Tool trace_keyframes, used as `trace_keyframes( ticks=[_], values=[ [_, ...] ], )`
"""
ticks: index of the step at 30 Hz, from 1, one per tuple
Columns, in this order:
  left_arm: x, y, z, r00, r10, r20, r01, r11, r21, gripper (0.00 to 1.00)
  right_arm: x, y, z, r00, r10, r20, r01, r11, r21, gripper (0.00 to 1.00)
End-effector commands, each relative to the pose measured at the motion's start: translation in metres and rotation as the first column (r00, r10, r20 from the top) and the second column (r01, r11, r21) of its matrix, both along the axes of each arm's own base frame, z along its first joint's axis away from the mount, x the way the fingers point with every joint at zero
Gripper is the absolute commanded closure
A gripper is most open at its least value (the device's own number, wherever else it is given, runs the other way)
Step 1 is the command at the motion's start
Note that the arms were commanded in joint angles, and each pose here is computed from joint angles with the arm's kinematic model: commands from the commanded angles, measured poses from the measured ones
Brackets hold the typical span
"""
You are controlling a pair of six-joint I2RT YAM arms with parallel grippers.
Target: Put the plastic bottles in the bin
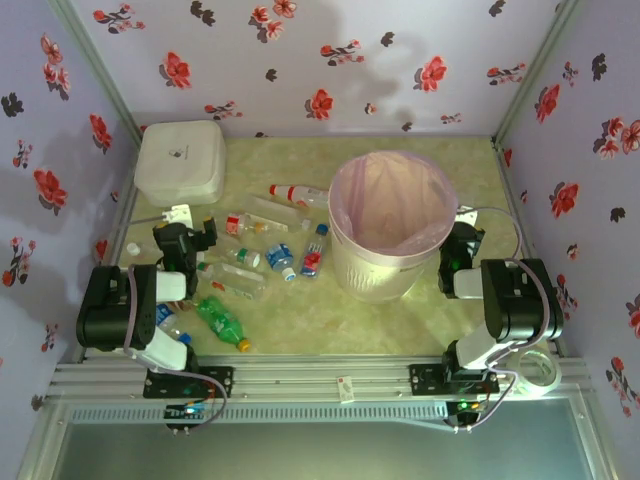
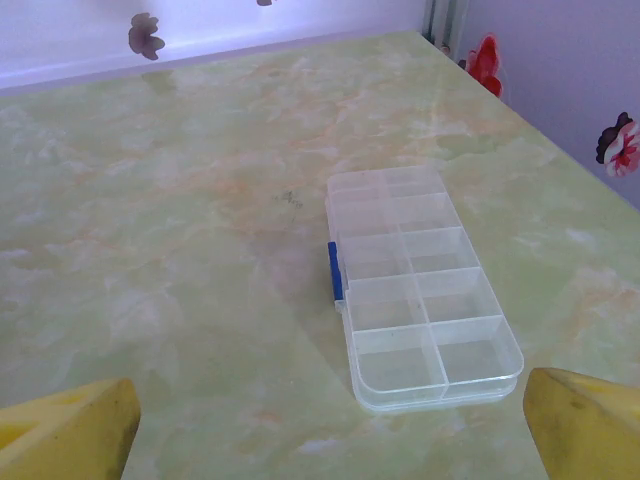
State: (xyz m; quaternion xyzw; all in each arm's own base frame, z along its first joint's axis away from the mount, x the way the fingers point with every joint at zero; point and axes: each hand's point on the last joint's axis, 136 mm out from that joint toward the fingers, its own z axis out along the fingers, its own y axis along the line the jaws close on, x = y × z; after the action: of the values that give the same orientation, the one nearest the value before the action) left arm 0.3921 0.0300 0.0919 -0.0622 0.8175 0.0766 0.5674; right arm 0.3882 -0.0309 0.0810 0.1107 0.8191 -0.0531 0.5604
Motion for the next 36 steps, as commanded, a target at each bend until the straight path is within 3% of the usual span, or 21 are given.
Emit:
trace_keyframes(
  ticks=[1, 27, 33, 36],
  values=[
    [0.004, -0.003, 0.004, 1.000, -0.014, 0.018, 0.014, 1.000, 0.007, 0.00, 0.005, 0.001, 0.007, 1.000, 0.011, 0.018, -0.011, 1.000, -0.004, 0.01],
    [0.005, -0.003, 0.005, 1.000, -0.020, 0.016, 0.020, 1.000, 0.002, 0.00, 0.005, -0.003, 0.010, 1.000, -0.009, 0.027, 0.008, 1.000, 0.012, 0.01],
    [-0.002, -0.006, 0.041, 1.000, -0.027, 0.015, 0.027, 0.999, 0.040, 0.00, -0.004, -0.013, 0.040, 0.996, -0.069, -0.049, 0.072, 0.996, 0.050, 0.01],
    [-0.011, -0.004, 0.068, 0.999, 0.015, 0.034, -0.015, 1.000, 0.000, 0.00, -0.015, -0.016, 0.055, 0.993, -0.102, -0.061, 0.107, 0.991, 0.076, 0.01]
  ],
)
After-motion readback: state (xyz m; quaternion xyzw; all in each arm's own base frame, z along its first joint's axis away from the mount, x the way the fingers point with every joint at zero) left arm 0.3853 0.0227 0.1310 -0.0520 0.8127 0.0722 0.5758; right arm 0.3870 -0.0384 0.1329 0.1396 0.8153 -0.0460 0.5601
